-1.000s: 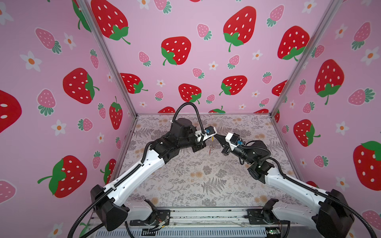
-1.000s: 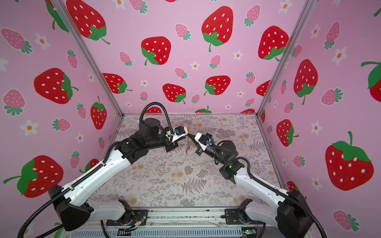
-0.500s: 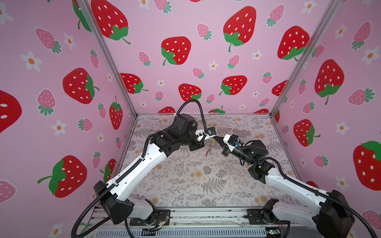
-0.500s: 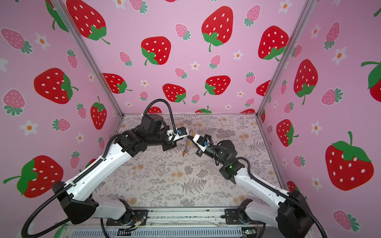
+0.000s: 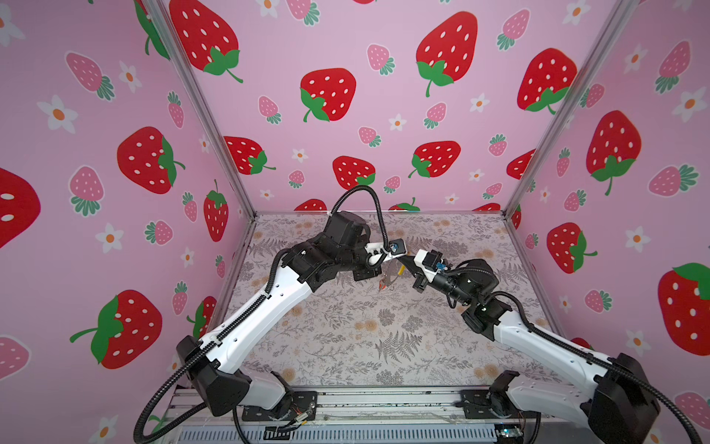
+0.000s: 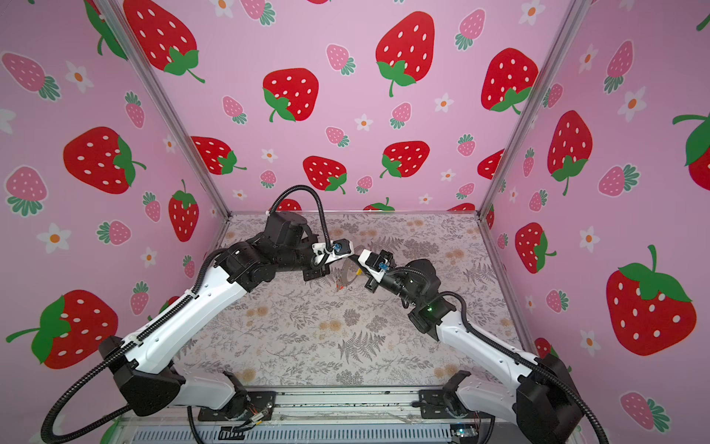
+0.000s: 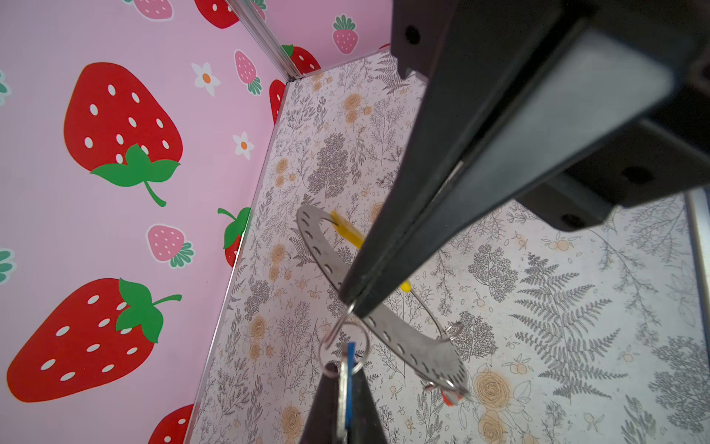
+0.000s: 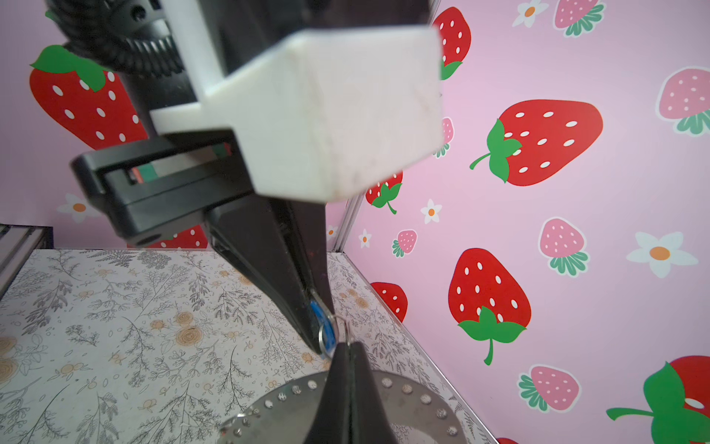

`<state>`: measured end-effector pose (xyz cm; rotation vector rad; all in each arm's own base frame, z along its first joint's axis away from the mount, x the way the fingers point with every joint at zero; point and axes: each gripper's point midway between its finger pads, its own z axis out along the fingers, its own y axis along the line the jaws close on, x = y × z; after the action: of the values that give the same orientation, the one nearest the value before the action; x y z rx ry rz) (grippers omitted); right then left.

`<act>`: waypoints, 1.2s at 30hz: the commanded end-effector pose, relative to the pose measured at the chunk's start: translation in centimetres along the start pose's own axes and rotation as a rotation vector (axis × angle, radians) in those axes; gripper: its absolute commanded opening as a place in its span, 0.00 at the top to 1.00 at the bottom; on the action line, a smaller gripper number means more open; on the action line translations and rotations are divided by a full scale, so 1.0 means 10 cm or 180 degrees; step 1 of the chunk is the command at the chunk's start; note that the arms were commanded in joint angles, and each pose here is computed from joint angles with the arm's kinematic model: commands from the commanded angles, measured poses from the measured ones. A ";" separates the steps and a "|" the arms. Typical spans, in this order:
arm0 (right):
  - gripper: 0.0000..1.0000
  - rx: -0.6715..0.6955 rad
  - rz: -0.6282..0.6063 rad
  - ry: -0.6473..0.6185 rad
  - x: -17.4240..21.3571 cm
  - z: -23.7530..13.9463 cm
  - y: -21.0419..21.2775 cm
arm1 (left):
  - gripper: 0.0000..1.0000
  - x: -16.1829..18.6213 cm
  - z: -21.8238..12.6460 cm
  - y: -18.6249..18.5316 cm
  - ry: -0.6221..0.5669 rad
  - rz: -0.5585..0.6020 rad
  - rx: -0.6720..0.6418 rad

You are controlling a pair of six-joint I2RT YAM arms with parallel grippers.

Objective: Put the keys on the keyring

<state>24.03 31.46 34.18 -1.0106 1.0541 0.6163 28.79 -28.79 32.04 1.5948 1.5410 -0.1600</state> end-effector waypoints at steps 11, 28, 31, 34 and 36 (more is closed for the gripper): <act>1.00 -0.0019 0.0131 0.0063 0.01 0.06 -0.08 | 1.00 0.02 -0.13 0.22 0.0386 0.0526 -0.0348; 0.76 0.0098 0.0300 0.0380 0.34 0.12 -0.15 | 1.00 0.12 0.03 0.24 0.0631 0.0633 -0.0288; 0.61 0.0206 0.0305 0.0413 0.42 0.02 -0.19 | 1.00 0.24 0.13 0.17 0.0788 0.0584 -0.0135; 0.51 0.0399 0.0320 0.0490 0.54 -0.15 -0.25 | 1.00 0.39 0.28 0.08 0.0969 0.0493 0.0039; 0.49 0.0602 0.0343 0.0622 0.65 -0.27 -0.33 | 1.00 0.50 0.41 0.02 0.1102 0.0423 0.0160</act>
<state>27.48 29.34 28.77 -0.9497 1.2926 0.5654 31.92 -27.90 27.61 1.7924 1.6327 0.1580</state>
